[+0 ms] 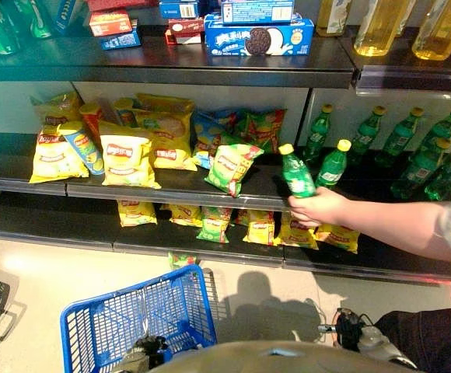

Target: Pick up the snacks into the basket

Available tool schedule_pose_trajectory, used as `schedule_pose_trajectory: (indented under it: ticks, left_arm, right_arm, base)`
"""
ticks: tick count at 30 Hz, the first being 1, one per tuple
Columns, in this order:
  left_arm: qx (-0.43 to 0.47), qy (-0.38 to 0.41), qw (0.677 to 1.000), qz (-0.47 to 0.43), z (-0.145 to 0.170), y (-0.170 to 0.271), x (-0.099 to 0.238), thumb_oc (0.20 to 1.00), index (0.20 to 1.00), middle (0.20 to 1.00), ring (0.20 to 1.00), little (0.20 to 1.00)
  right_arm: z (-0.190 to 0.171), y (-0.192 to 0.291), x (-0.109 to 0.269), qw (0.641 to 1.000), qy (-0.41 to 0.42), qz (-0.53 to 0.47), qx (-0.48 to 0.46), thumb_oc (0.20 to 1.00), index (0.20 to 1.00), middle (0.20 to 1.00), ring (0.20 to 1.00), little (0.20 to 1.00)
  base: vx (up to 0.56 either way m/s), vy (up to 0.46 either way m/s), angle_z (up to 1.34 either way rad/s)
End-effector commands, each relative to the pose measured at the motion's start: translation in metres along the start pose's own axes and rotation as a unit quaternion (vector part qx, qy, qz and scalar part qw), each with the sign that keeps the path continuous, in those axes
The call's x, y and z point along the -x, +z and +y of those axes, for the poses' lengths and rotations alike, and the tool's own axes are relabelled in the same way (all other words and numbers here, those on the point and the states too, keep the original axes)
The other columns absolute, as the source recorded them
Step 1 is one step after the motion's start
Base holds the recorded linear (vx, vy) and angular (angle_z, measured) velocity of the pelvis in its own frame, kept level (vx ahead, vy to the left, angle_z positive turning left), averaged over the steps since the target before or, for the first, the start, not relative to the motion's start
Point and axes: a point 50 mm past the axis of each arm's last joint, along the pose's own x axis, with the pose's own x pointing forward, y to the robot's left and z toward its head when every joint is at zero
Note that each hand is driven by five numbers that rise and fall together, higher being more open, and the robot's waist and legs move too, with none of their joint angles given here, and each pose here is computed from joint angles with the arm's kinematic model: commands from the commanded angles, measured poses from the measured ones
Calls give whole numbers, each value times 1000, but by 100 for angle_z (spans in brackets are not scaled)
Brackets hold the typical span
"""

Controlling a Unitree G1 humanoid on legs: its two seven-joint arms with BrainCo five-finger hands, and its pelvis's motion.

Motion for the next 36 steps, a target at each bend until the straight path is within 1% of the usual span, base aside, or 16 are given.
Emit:
schedule_pose_trajectory:
  ticks: [1,18,36]
  left_arm:
    - [-32,2,999,24,3,-6,0,200,200,200,200,200]
    - [-85,3,996,24,2,-7,0,200,200,200,200,200]
    - [-69,10,997,39,5,-15,1,200,200,200,200,200]
  right_arm:
    - [10,20,-4,1000,11,-19,10,1000,1000,1000,1000,1000]
    - [13,16,-4,1000,15,-14,15,1000,1000,1000,1000,1000]
    - [15,12,-4,1000,18,-2,9,1000,1000,1000,1000,1000]
  base:
    - [0,0,0]
    - [0,0,0]
    - [0,0,0]
